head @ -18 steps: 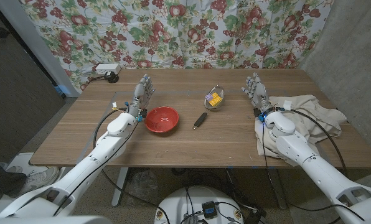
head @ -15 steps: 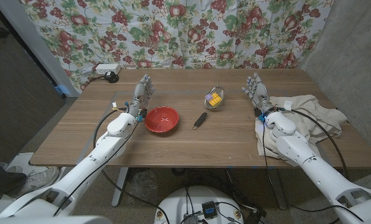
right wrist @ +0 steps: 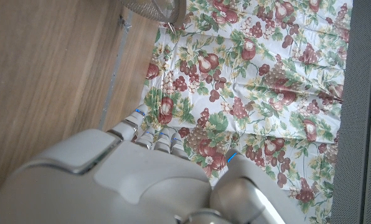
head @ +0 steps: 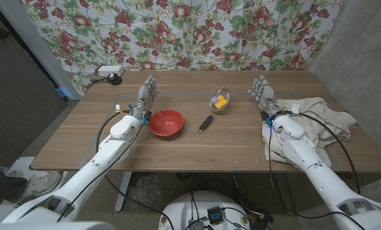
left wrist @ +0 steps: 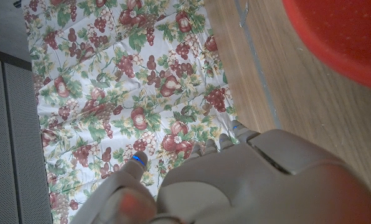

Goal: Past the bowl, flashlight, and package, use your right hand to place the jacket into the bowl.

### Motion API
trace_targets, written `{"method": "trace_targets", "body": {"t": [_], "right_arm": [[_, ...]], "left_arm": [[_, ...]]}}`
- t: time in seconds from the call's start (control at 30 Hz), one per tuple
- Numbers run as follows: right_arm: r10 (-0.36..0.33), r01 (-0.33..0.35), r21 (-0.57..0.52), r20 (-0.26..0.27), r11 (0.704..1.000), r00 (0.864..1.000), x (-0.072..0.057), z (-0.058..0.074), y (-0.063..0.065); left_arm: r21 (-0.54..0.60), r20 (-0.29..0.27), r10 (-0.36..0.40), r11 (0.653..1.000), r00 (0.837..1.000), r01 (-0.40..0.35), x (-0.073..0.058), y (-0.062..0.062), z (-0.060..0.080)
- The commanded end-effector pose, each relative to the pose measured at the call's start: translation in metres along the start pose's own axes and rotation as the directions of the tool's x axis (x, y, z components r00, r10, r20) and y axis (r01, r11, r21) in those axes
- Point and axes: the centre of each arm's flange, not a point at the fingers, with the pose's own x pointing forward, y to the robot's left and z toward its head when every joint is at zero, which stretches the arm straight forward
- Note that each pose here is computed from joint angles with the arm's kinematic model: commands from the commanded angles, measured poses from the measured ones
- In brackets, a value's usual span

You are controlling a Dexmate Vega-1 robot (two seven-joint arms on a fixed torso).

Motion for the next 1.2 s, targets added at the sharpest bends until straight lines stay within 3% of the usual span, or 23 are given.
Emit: {"method": "trace_targets", "body": {"t": [0.03,1.2], "right_arm": [[0.016,-0.016,-0.026,0.012,1.000,1.000,0.000,0.007,0.001],[0.068,-0.053,-0.182,0.074,0.982,0.995,-0.019,0.042,0.001]], "left_arm": [[0.006,0.003,-0.002,1.000,1.000,0.002,0.000,0.000,0.002],[0.023,0.014,-0.022,1.000,1.000,0.021,-0.006,-0.001,0.010]]}}
